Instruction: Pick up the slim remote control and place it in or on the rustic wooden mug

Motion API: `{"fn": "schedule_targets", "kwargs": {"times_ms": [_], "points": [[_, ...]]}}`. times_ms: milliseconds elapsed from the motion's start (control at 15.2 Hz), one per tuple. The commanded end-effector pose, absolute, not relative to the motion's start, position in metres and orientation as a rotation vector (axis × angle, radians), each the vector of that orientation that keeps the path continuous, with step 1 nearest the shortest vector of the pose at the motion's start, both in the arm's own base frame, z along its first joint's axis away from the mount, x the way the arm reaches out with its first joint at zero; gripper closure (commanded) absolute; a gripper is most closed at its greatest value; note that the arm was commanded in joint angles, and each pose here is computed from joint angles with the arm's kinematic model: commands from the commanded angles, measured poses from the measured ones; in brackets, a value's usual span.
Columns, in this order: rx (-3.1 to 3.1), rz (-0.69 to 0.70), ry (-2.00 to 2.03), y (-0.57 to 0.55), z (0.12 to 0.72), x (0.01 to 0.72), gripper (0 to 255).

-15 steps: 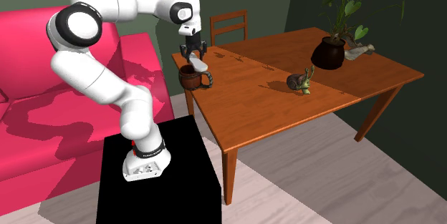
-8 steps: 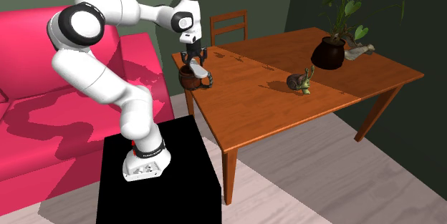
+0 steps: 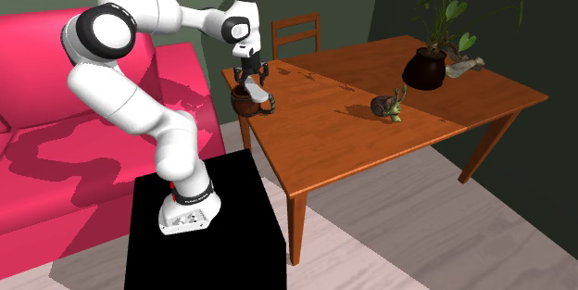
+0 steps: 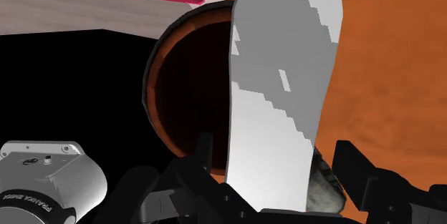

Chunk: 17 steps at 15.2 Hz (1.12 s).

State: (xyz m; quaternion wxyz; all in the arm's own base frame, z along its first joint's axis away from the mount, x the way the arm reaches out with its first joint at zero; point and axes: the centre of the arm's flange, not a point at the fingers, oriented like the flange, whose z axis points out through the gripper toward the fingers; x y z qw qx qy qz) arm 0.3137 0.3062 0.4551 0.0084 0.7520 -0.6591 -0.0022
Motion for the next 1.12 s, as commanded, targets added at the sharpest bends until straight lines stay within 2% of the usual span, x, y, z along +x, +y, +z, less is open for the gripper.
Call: {"fn": "schedule_targets", "kwargs": {"times_ms": [0,264,528,1056], "points": [[2.35,-0.008,-2.057,0.306,0.454,0.313,0],[2.35,-0.008,-2.057,0.306,0.454,0.313,0],[2.35,-0.008,-2.057,0.307,0.504,0.314,0],[2.35,-0.008,-2.057,0.307,0.504,0.314,0]]}}
